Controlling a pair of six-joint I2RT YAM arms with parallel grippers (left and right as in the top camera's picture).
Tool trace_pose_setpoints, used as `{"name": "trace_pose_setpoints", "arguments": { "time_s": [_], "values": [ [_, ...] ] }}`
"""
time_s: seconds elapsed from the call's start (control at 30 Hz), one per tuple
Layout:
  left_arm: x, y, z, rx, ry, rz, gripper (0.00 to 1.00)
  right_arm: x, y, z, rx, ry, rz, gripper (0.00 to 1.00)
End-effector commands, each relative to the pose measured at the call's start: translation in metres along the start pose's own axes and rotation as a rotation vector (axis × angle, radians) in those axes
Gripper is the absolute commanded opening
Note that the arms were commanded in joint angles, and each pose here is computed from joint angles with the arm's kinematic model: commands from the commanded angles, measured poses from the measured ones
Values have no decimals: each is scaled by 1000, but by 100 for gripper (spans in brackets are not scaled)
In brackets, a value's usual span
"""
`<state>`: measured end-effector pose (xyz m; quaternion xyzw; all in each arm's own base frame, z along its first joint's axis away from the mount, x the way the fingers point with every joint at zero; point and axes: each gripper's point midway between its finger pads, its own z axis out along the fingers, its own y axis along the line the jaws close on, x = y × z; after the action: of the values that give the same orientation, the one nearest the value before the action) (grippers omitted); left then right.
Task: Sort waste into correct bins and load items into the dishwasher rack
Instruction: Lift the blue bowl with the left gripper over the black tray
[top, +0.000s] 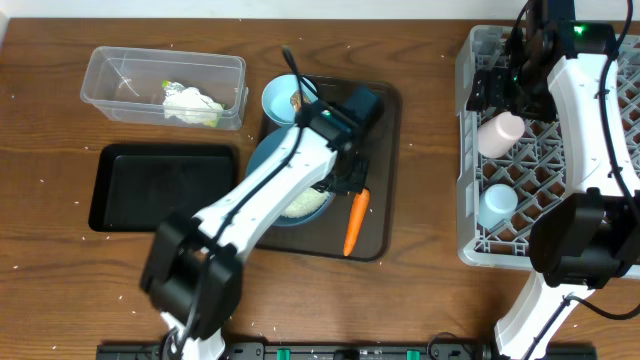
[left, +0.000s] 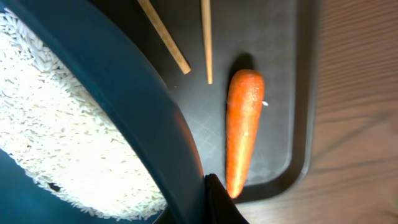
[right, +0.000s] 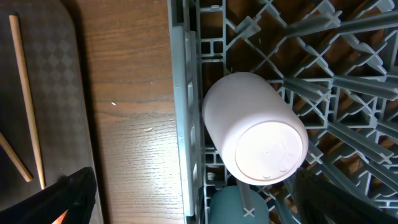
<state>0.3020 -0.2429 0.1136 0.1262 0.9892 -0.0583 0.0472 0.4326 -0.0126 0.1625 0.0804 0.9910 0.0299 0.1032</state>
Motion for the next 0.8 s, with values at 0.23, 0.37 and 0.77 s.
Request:
{"name": "trace_pose_setpoints", "arguments": {
  "time_s": [0.23,0.37,0.77],
  "values": [
    [-20,50,-60,48,-144,-143,6,-1,3,-9,-7,-19,-19,94],
    [-25,81,-64,88,-134,-222,6,1,3,-9,-6,-10,-19,94],
    [-35,167,-83,277,-180,-388,6,0,4,-9,-14,-14,-19,95]
  ]
}}
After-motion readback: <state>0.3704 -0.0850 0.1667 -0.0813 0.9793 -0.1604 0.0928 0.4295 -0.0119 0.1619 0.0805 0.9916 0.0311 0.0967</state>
